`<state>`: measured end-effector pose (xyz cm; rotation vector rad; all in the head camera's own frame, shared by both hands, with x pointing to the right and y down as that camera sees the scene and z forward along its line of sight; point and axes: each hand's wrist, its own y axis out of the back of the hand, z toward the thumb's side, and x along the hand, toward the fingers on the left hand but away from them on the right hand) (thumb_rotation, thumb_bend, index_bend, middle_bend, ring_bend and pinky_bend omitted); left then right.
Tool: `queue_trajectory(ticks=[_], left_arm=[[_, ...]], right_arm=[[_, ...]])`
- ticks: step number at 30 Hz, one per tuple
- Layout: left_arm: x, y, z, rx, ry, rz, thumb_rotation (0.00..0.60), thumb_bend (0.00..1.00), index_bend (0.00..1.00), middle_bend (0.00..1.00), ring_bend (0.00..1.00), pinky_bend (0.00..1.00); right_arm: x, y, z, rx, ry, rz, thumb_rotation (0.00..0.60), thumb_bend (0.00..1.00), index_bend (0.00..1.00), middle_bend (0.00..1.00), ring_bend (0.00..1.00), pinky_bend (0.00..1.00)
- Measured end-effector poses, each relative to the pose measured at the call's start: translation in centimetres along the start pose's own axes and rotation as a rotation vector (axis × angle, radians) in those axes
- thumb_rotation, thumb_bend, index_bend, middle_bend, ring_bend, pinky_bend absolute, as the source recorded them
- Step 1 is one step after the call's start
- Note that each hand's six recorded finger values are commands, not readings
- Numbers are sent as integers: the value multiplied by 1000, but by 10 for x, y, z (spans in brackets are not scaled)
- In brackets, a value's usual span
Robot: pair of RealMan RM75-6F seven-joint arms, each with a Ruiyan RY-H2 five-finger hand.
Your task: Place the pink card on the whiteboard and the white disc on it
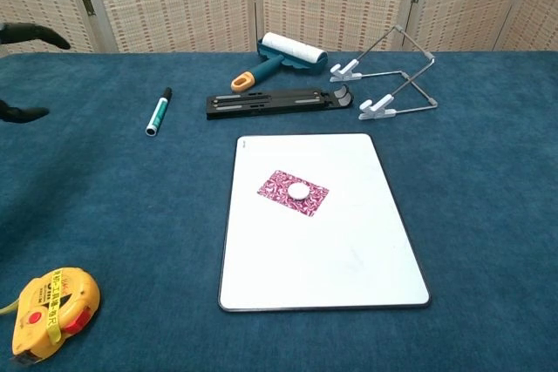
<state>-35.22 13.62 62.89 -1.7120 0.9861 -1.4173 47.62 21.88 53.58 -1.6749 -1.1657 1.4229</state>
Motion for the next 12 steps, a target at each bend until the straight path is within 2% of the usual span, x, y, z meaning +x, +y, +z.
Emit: queue_trajectory(ticks=[4,9,12], left_arm=[[-31,5,-26,12,32,21,600,351,129,100,66,0],[-66,10,-49,81,46,30,600,352,87,39,19,0],[-85,10,-59,126,57,7,600,352,87,37,13,0]], right_arm=[[0,-6,3,-9,8,37,600,230,188,138,92,0],[0,-9,7,-31,20,48,600,230,188,138,87,0],[0,-9,9,-32,24,38,600,230,188,138,81,0]])
